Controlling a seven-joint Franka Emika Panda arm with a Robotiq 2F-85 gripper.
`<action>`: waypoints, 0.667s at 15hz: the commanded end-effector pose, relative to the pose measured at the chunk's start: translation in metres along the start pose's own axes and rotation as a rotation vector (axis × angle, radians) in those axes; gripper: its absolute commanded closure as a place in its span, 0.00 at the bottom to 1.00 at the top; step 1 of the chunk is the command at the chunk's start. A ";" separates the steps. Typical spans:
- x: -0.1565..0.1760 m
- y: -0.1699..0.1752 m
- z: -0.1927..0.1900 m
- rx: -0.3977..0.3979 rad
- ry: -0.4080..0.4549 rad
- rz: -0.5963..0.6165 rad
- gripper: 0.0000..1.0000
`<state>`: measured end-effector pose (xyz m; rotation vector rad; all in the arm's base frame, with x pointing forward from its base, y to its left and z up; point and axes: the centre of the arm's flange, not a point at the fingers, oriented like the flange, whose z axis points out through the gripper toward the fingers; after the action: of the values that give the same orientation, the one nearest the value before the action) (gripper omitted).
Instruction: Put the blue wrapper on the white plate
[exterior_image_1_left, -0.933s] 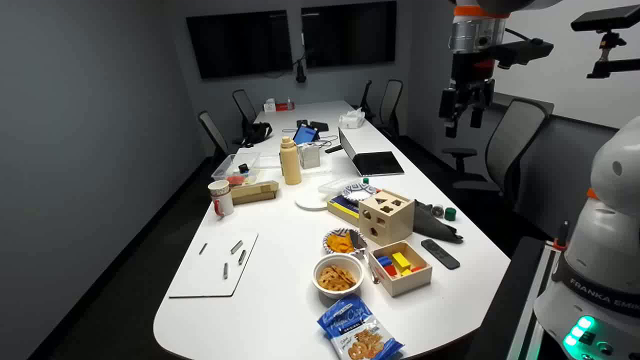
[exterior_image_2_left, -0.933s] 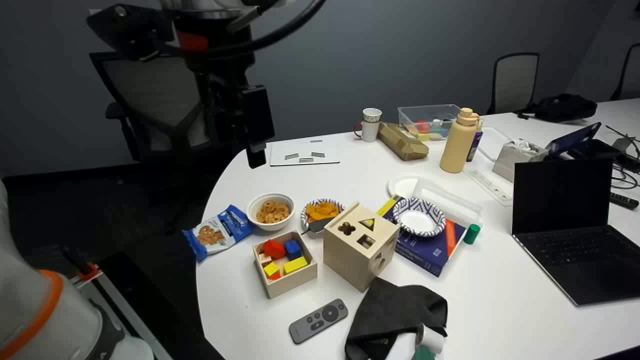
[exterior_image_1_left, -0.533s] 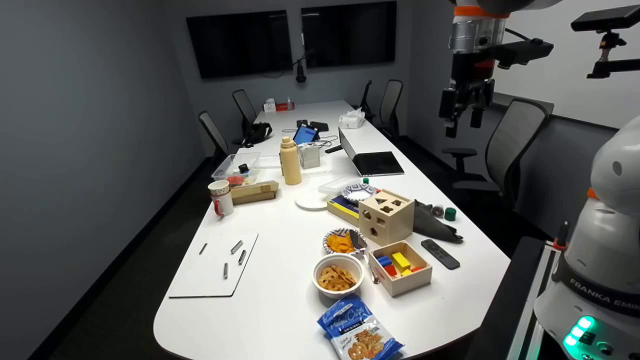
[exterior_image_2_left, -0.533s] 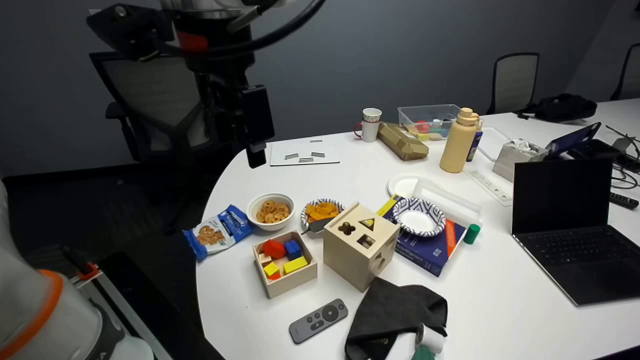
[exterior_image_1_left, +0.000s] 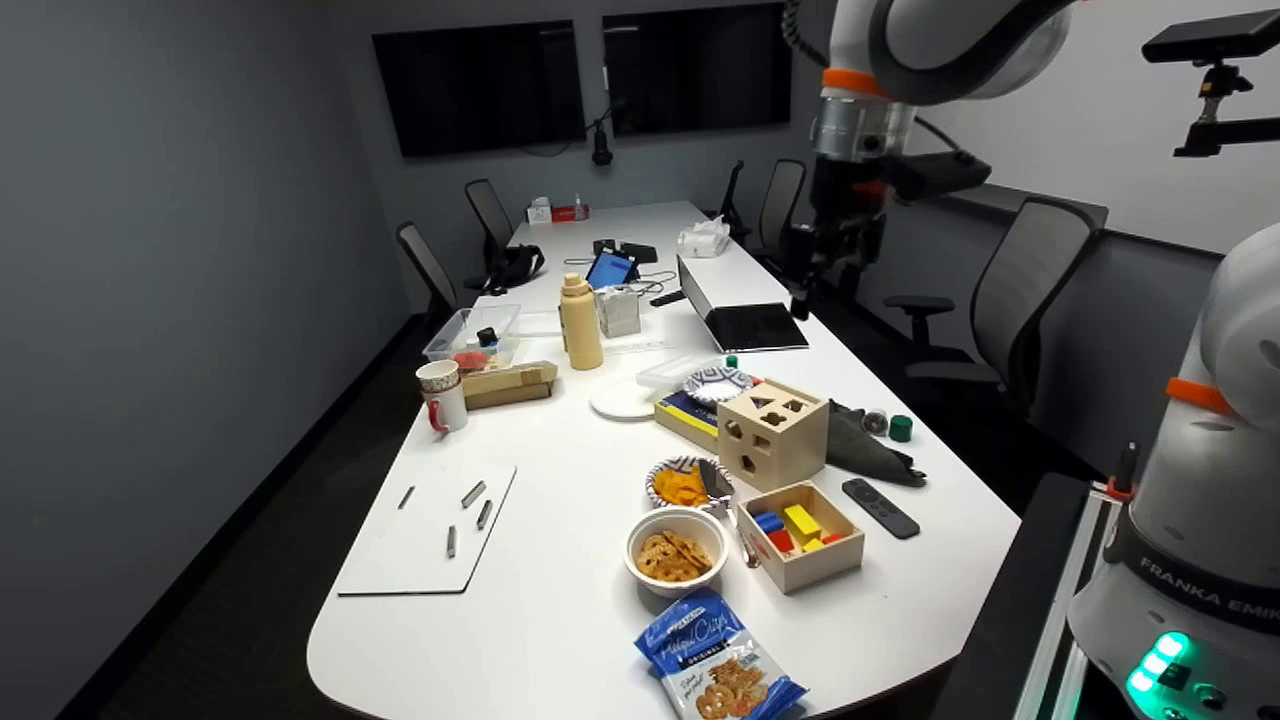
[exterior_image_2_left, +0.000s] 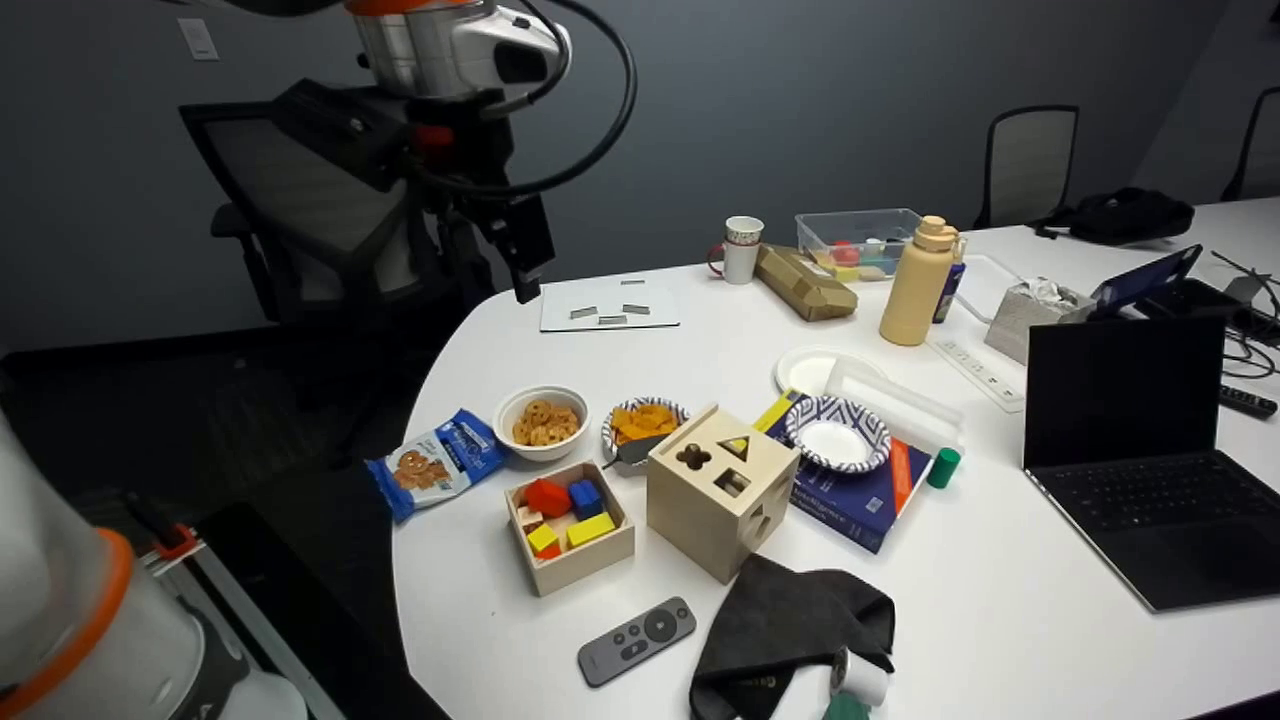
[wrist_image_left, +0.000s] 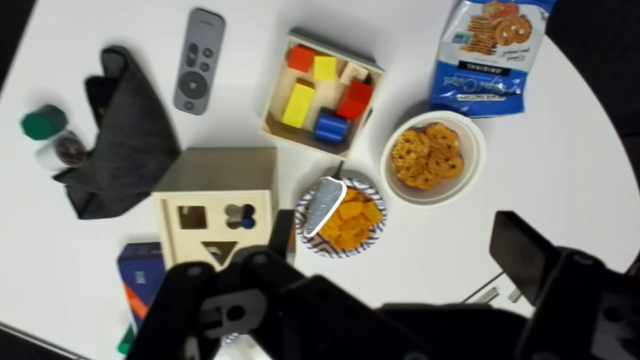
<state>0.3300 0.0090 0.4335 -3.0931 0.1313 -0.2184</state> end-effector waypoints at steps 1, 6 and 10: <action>0.015 -0.064 0.072 0.105 -0.024 -0.073 0.00; -0.003 -0.139 0.169 0.156 -0.171 -0.096 0.00; -0.040 -0.171 0.255 0.192 -0.278 -0.027 0.00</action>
<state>0.3415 0.1644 0.2517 -2.9416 0.0028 0.1089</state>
